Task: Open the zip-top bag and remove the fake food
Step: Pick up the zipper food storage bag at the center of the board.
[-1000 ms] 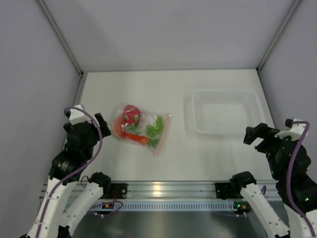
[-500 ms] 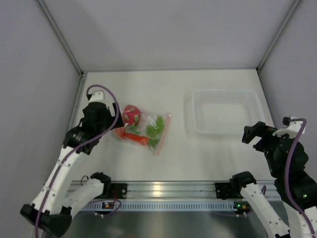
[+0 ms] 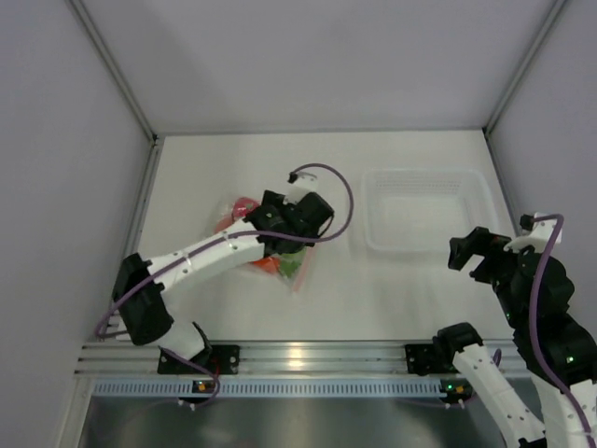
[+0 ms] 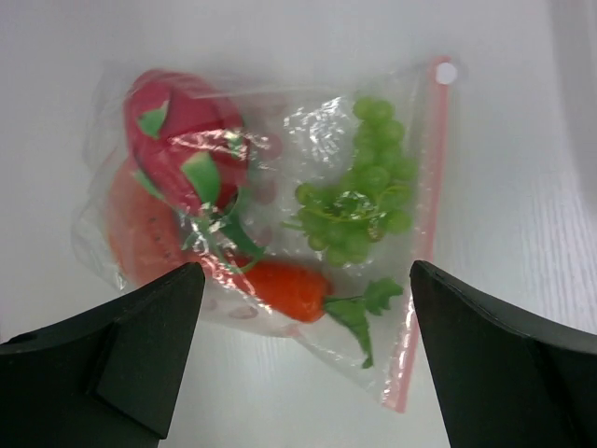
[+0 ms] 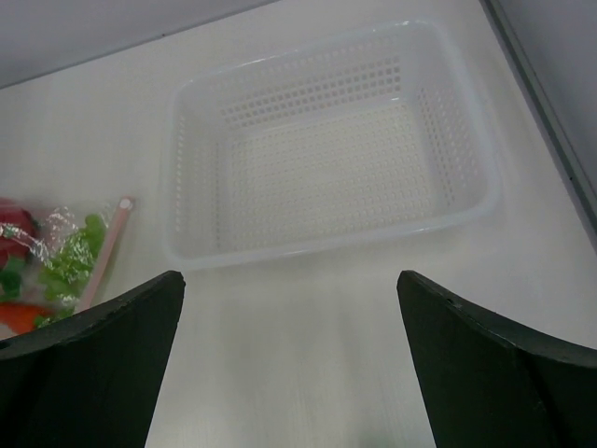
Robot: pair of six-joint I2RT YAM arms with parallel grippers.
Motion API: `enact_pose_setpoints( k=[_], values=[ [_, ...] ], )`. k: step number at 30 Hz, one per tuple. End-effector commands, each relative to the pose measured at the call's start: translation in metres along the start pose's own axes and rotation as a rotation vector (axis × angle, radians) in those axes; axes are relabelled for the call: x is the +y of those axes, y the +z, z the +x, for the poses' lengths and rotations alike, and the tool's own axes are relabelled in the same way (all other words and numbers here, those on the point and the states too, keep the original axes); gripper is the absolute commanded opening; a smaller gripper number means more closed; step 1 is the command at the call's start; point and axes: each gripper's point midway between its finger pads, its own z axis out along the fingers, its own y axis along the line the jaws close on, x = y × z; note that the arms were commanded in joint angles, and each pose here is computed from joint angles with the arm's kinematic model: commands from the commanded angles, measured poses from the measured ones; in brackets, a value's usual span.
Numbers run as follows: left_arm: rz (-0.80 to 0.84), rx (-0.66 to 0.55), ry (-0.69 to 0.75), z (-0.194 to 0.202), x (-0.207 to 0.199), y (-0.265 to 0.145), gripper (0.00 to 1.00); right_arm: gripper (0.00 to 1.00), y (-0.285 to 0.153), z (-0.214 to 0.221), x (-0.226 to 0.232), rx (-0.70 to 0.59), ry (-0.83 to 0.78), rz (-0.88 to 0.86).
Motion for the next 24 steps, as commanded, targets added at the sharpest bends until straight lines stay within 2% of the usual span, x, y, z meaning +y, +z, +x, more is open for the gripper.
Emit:
enact_pose_setpoints(
  k=[1, 5, 9, 13, 20, 24],
  values=[
    [-0.137, -0.088, 0.073, -0.011, -0.02, -0.002, 0.99, 0.99, 0.003, -0.001, 0.011, 0.009, -0.021, -0.052],
    [-0.17, -0.065, 0.17, 0.007, -0.052, 0.018, 0.99, 0.99, -0.003, -0.005, 0.009, -0.018, -0.015, -0.055],
    [-0.148, -0.101, 0.241, 0.019, -0.086, 0.01, 0.99, 0.99, -0.005, -0.007, 0.008, -0.028, -0.013, -0.057],
    [-0.12, -0.081, 0.306, 0.047, -0.111, 0.012, 0.99, 0.99, -0.003, -0.004, 0.011, -0.017, -0.018, -0.071],
    [-0.191, -0.015, 0.4, 0.1, -0.105, 0.038, 0.95, 0.99, -0.007, -0.009, 0.011, -0.039, -0.017, -0.076],
    [-0.235, -0.021, 0.411, 0.11, -0.097, 0.045, 0.88, 0.99, -0.008, -0.013, 0.015, -0.053, -0.008, -0.098]
  ],
)
